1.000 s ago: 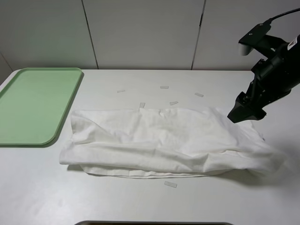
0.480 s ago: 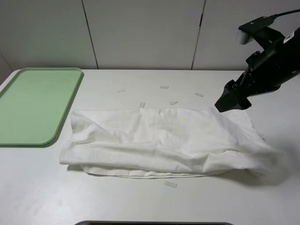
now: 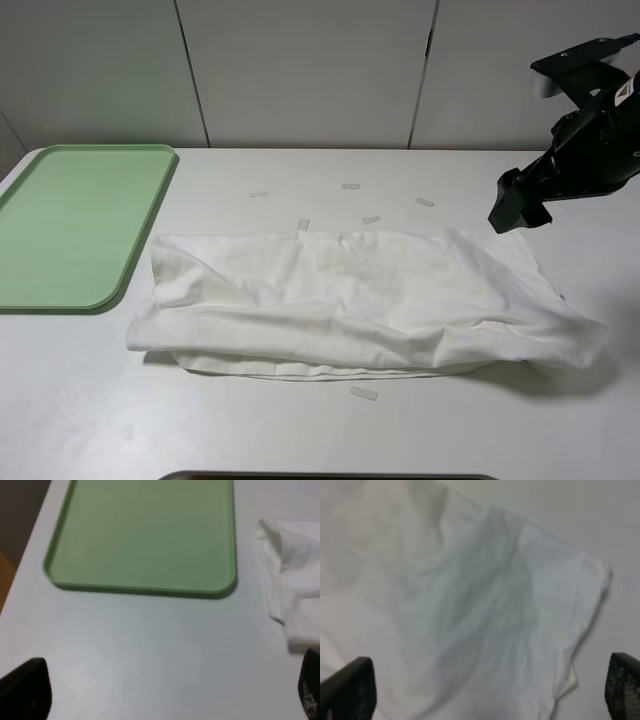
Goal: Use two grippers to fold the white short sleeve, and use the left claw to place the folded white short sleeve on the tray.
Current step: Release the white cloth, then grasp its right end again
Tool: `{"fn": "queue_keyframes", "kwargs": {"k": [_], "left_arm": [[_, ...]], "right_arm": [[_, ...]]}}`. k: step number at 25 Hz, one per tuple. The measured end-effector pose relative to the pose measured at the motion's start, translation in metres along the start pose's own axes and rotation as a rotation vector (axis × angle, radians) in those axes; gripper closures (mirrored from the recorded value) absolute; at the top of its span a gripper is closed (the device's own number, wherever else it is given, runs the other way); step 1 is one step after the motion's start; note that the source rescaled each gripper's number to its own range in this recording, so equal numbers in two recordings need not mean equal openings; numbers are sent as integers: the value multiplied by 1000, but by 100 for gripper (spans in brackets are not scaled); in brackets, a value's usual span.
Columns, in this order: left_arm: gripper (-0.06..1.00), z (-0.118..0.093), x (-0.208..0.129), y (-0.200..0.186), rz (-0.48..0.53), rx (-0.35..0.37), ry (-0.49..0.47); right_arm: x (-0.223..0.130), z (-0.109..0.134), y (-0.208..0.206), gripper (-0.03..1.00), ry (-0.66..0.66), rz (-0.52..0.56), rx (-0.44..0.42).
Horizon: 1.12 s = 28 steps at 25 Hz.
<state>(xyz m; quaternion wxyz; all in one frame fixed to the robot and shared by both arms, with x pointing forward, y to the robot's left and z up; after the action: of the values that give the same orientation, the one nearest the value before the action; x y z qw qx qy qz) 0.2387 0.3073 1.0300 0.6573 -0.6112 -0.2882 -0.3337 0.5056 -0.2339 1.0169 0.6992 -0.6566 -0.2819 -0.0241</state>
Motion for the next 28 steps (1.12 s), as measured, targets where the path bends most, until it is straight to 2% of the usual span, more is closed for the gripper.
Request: {"fn": "queue_keyframes", "kwargs": {"k": [4,7,11,15,19,28], "left_arm": [[-4,0,-1,-2,-11,42,-33],[-4,0,-2,-3,-19,45,-35],[-4,0,-2,-3,-21,46,-36],[-4,0,-2,-3,-21,46,-36],[-4,0,-2,-3,-21,46,-36],[-4,0,-2,-3,-21,46,-36]], "right_arm": [[-1,-6,4,-3,52,21,-52],[-3,-13,16,-3,106,65,-115],[-7,-25,31,-3,179,122,-153],[-15,-47,46,-3,265,178,-176],[-19,-63,60,-3,318,188,-184],[-24,-66,102,-3,301,245,-165]]}}
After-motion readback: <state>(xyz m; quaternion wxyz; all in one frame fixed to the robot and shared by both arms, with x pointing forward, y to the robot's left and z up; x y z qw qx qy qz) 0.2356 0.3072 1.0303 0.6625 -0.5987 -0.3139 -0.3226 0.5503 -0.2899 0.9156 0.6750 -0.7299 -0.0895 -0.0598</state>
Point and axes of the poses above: a point on each arm's last joint axis where the gripper is mounted, y pointing out along that axis toward the gripper, z along the wrist's bending axis when the last joint is at zero, x = y × z, the point moved 1 cm from there along y, pointing out along that axis toward the gripper, and after that the axes turned 7 degrees about y, right-handed, at the moved point
